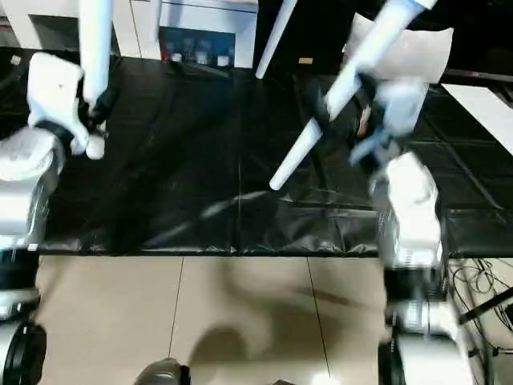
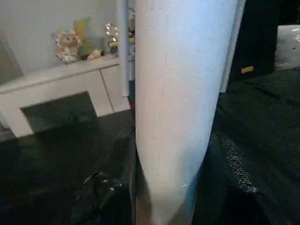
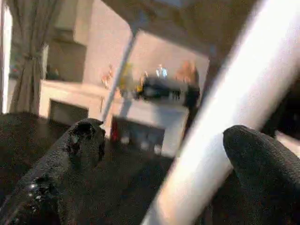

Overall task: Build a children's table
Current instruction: Flip table

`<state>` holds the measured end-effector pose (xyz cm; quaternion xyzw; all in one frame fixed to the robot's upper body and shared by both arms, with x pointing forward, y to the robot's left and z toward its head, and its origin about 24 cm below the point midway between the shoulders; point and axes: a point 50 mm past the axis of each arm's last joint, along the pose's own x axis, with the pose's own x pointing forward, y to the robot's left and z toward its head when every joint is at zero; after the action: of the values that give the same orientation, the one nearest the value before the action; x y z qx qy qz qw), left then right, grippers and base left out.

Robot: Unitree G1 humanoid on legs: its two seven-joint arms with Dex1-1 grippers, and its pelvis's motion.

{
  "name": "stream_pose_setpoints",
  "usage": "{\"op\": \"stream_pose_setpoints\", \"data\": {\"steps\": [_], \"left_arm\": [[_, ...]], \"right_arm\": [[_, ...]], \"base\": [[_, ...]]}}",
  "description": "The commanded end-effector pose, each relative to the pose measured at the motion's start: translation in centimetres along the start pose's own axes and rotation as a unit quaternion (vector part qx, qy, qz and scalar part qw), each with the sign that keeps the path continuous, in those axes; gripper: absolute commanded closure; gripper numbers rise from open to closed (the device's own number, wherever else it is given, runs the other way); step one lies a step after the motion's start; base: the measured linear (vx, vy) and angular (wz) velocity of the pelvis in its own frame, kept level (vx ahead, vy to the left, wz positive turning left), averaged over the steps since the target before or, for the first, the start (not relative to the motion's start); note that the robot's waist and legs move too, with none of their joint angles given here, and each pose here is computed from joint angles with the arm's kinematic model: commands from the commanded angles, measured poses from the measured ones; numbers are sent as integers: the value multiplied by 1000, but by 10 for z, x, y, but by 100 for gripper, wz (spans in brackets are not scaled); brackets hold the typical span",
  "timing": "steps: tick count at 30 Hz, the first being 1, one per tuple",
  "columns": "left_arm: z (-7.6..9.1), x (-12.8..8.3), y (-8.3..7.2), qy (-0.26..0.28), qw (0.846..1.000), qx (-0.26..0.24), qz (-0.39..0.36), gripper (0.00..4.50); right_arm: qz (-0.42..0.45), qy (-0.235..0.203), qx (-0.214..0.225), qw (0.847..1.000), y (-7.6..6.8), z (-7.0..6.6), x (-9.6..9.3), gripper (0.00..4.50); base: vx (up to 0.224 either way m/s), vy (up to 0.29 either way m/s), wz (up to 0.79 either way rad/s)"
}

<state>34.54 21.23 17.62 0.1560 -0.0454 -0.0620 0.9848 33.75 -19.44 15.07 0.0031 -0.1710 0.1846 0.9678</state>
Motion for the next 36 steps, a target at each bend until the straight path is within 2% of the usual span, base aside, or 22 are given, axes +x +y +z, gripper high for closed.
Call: {"op": "stream_pose_setpoints", "data": {"steps": [1, 7, 10, 13, 17, 20, 26, 27, 29, 31, 32, 34, 36], "left_arm": [[11, 1, -8, -34, 999, 9, -18, 294], [-8, -3, -12, -16, 1000, 10, -22, 295], [-19, -6, -13, -7, 1000, 4, -22, 295], [-28, -8, -13, 2, 1000, 12, -25, 295], [-41, -13, -14, 13, 999, 11, -40, 295], [-49, -17, -12, 18, 999, 2, -37, 295], [-64, -21, -12, 31, 998, -25, -42, 295], [-64, -21, -12, 31, 998, -25, -42, 239], [-73, -23, -13, 38, 997, -34, -54, 225], [-75, -25, -11, 35, 997, -47, -56, 225], [-74, -27, -10, 25, 996, -62, -56, 225], [-72, -30, -7, 15, 995, -83, -54, 189], [-69, -34, -6, -7, 992, -113, -55, 181]], "right_arm": [[-9, 3, 0, 1000, -1, 4, 0, 0], [-4, 49, 1, 999, 5, -10, -5, 0], [46, 88, 10, 995, 18, -19, -10, 0], [80, 126, 9, 989, 27, -26, -15, 0], [132, 187, 43, 973, 37, -37, -27, 0], [142, 217, 70, 963, 43, -41, -34, 0], [166, 240, 77, 953, 54, -45, -42, 0], [166, 240, 77, 953, 54, -45, -42, 0], [179, 270, 64, 944, 59, -49, -48, 0], [172, 282, 66, 942, 58, -50, -49, 0], [165, 281, 68, 943, 58, -49, -49, 0], [156, 280, 69, 945, 56, -49, -49, 0], [145, 267, 63, 951, 53, -47, -50, 0]], "base": [[0, 0, 0], [0, 0, 0], [0, 0, 0], [0, 0, 0], [0, 0, 0], [0, 0, 0], [0, 0, 0], [0, 0, 0], [0, 0, 0], [0, 0, 0], [0, 0, 0], [0, 0, 0], [0, 0, 0]]}}
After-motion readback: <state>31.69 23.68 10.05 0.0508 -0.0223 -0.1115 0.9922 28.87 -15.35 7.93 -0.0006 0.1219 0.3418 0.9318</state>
